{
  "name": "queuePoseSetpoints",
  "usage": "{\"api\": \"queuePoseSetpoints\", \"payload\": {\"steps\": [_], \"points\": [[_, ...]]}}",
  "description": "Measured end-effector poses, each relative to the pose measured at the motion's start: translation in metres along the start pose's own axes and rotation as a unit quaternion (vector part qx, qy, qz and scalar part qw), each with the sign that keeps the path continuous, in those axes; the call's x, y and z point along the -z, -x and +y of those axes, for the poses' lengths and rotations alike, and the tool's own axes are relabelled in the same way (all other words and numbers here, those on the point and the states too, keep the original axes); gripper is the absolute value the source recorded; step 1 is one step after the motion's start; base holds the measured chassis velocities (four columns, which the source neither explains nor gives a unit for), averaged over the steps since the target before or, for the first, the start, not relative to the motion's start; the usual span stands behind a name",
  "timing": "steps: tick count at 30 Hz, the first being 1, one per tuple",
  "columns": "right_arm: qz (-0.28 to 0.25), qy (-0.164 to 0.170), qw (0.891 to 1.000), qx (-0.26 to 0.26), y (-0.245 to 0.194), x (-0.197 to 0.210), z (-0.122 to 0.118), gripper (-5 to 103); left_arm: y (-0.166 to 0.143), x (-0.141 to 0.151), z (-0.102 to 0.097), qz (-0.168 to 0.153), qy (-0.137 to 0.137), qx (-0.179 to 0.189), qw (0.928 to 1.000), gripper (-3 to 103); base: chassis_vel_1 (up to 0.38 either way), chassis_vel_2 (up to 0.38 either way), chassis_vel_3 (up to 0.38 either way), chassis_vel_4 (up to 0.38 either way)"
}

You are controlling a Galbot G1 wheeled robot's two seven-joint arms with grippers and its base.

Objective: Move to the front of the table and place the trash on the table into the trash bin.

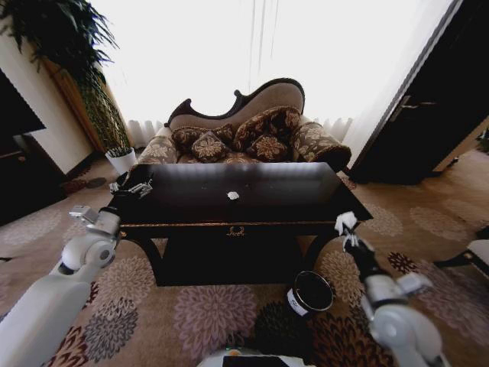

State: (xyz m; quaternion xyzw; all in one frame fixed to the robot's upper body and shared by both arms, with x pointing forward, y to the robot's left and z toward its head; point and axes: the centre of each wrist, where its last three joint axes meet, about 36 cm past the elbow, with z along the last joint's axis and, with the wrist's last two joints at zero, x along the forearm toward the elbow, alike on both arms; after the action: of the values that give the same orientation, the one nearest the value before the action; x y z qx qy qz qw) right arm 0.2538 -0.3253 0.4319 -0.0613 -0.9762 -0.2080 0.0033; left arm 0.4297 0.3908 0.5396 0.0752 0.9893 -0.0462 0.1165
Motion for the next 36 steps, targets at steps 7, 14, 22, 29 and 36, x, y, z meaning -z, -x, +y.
{"api": "queuePoseSetpoints", "payload": {"steps": [7, 14, 22, 29, 36], "points": [[0.028, 0.015, 0.999, -0.018, -0.01, -0.081, -0.004, 0, 0.0, 0.0, 0.0, 0.0, 0.0, 0.0, 1.0, 100, 0.0, 0.0, 0.0, 0.0], [0.087, -0.003, 0.996, -0.034, -0.001, -0.153, -0.022, 0, 0.0, 0.0, 0.0, 0.0, 0.0, 0.0, 1.0, 100, 0.0, 0.0, 0.0, 0.0], [0.14, -0.064, 0.987, -0.051, 0.023, -0.215, -0.063, 0, 0.0, 0.0, 0.0, 0.0, 0.0, 0.0, 1.0, 100, 0.0, 0.0, 0.0, 0.0], [0.204, -0.104, 0.969, -0.092, 0.046, -0.265, -0.117, 0, 0.0, 0.0, 0.0, 0.0, 0.0, 0.0, 1.0, 100, 0.0, 0.0, 0.0, 0.0], [0.217, -0.153, 0.956, -0.126, 0.081, -0.262, -0.17, 0, 0.0, 0.0, 0.0, 0.0, 0.0, 0.0, 1.0, 100, 0.0, 0.0, 0.0, 0.0]]}}
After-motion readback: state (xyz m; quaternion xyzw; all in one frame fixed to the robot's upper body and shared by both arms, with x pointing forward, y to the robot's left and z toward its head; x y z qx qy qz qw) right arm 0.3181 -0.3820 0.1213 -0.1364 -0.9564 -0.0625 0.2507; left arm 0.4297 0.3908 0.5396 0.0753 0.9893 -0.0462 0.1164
